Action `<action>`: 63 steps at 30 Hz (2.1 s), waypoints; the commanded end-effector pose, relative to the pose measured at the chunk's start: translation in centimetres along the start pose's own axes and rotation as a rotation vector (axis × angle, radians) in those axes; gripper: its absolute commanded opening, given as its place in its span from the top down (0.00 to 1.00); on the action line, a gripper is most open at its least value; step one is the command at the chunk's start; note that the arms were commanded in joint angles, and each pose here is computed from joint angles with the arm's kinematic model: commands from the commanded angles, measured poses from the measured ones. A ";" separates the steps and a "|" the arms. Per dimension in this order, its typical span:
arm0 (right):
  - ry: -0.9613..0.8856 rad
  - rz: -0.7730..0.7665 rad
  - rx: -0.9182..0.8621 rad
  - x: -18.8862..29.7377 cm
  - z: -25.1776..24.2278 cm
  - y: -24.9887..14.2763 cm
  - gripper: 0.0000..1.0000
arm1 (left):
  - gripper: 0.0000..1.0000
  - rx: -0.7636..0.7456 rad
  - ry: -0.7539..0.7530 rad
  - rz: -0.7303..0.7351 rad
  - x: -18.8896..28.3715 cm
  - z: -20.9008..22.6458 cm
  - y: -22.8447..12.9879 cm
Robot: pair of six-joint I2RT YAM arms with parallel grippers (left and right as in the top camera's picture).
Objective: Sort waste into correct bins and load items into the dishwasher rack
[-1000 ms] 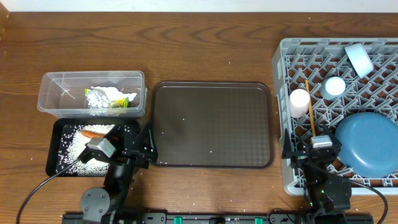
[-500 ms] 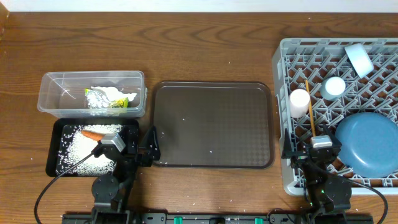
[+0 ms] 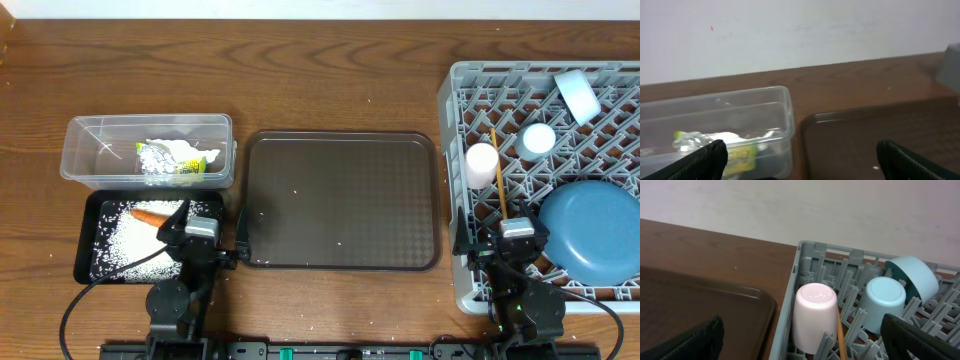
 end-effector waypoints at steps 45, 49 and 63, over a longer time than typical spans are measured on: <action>-0.003 0.003 0.011 0.0 -0.1 -0.1 0.01 | 0.02 -0.058 0.093 0.051 0.1 1.4 -1.0; -0.003 0.003 0.011 0.0 -0.1 -0.1 0.01 | 0.02 -0.058 0.093 0.051 0.1 1.4 -1.0; -0.003 0.003 0.011 0.0 -0.1 -0.1 0.01 | 0.02 -0.058 0.093 0.051 0.1 1.4 -1.0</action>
Point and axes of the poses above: each gripper's point midway between its finger pads, its own x axis back along the fingers, its own z axis along the line the jaws close on, y = z × x, the point moved 9 cm from there along x, back along the fingers, and after that the axes turned 4 degrees about x, right-handed, at the moved point
